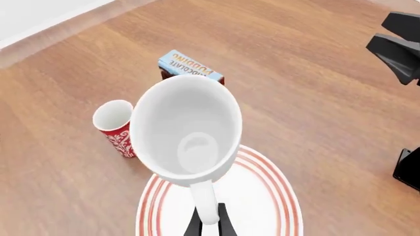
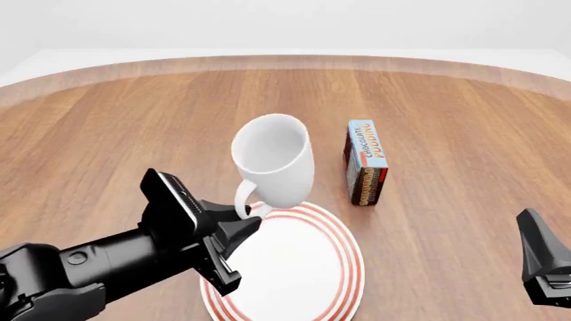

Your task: Pick up the white mug and put it on the plate, and put the chocolate pudding to the right of the plate.

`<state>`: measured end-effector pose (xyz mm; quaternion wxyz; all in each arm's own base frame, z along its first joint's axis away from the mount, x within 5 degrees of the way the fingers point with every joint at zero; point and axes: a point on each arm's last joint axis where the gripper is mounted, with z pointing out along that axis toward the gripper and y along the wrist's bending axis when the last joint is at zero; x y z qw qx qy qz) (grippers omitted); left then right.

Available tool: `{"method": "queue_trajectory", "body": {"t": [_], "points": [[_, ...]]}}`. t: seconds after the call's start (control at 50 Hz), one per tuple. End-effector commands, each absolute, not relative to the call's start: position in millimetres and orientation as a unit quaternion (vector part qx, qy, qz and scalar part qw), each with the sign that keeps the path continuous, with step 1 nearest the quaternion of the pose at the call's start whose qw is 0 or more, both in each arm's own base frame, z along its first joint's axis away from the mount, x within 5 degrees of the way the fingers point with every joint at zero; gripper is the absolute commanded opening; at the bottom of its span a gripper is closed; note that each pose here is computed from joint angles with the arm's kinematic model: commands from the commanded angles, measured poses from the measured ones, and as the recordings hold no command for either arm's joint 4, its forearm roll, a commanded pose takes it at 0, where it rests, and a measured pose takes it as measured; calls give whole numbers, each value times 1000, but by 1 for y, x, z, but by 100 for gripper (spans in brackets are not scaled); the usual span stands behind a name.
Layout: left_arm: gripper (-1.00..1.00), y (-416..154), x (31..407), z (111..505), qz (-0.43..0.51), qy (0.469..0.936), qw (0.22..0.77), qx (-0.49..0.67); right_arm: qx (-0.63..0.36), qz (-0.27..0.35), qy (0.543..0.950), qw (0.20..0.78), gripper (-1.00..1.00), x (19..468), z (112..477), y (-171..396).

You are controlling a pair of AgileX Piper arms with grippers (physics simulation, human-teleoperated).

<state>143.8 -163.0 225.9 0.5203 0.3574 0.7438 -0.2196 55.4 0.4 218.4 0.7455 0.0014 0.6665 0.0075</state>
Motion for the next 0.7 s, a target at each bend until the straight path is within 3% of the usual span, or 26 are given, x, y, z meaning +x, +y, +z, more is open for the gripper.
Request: {"method": "queue_trajectory", "body": {"t": [0.02,0.7], "points": [[-100,-155,139,219,-218,753,513,351,1,7,666,746,100,55,218,0],[-100,-146,129,188,-219,789,463,339,1,7,666,746,100,55,218,0]]}}
